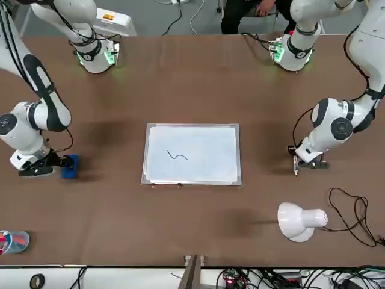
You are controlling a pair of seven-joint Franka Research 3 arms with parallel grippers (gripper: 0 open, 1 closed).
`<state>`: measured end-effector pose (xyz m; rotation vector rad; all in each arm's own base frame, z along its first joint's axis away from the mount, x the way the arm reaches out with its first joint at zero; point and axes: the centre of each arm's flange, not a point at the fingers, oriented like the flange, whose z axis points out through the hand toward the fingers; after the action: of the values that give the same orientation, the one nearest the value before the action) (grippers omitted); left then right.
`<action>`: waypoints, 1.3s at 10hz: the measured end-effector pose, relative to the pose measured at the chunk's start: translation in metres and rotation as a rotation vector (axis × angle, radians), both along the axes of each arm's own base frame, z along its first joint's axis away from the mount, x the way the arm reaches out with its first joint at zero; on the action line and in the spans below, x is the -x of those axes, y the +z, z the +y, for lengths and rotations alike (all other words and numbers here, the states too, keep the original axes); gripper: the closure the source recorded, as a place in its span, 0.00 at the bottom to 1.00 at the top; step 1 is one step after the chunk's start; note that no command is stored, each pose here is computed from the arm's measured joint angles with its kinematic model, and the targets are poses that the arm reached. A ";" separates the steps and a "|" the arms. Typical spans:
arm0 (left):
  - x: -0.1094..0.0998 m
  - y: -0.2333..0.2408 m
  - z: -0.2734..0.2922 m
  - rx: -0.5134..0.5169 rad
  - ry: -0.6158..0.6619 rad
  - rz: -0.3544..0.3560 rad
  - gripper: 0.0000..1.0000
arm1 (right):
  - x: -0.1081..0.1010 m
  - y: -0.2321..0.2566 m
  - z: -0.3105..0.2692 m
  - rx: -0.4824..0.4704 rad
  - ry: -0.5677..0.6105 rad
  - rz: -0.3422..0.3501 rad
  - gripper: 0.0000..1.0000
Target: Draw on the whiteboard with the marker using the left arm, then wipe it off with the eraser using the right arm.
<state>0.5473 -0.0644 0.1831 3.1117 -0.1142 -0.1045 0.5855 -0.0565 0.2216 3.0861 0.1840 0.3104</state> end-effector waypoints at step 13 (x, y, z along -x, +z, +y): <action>-0.002 0.001 0.000 0.004 0.001 -0.010 0.14 | 0.018 -0.029 0.005 0.005 0.004 -0.031 0.03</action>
<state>0.5491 -0.0646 0.1838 3.1090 -0.1128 -0.0884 0.5677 -0.0518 0.1926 3.0740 0.1905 0.3564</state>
